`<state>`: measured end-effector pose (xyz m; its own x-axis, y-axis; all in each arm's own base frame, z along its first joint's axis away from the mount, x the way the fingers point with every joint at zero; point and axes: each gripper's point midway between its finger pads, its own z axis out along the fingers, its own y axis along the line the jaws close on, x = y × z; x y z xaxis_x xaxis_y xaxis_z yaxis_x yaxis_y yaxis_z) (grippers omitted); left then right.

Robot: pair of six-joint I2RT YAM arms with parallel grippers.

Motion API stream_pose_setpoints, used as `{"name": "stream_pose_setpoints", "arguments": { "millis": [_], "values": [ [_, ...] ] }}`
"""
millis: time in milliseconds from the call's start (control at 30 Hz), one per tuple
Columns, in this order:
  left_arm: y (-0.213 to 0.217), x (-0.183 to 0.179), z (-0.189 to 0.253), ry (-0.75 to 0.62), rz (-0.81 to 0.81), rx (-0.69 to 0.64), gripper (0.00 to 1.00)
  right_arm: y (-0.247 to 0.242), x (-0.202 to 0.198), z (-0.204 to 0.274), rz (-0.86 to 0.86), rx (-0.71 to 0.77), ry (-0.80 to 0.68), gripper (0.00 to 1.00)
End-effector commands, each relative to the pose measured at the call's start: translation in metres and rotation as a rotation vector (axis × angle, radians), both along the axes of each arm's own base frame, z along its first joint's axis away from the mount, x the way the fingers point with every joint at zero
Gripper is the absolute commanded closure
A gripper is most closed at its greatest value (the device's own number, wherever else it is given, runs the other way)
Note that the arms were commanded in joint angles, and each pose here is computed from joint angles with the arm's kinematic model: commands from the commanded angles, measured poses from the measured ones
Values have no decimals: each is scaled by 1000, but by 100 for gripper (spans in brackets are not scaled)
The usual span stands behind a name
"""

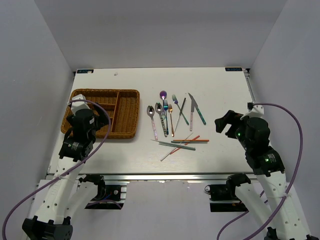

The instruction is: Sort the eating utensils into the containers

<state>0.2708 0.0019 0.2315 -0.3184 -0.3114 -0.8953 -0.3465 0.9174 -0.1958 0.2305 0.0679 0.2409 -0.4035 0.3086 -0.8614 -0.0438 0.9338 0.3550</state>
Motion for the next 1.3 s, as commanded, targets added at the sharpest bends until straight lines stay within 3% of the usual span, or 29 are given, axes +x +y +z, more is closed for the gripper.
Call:
{"name": "stream_pose_setpoints", "arguments": {
  "millis": [0,200,300,400,533,600,633,767,900,1133,1233,1267],
  "values": [
    [-7,2,4,-28,-34,-18,2,4,9,9,2,12,-18,11],
    [-11,2,3,-23,-58,-26,2,6,22,4,-1,16,-54,11],
    [-12,3,3,-27,-65,-30,2,14,38,-21,15,8,0,11],
    [-14,3,1,-21,-75,-32,2,27,60,-55,61,-30,159,11],
    [-18,4,-2,-14,-91,-39,2,23,97,-107,51,-229,380,11],
    [-18,4,-2,-15,-94,-40,2,21,121,-101,34,-306,384,12],
    [-19,4,-4,-10,-97,-41,2,21,130,-121,36,-345,437,13],
    [-21,6,-6,2,-106,-41,2,51,168,-136,198,-390,455,35],
    [-21,5,-5,1,-111,-42,2,48,194,-179,194,-486,546,43],
    [-24,6,-6,0,-124,-45,2,48,212,-206,214,-542,581,53],
    [-25,7,-8,8,-130,-47,2,45,209,-218,210,-546,612,65],
    [-25,7,-7,7,-130,-45,2,40,208,-221,192,-541,630,73]
  ]
}}
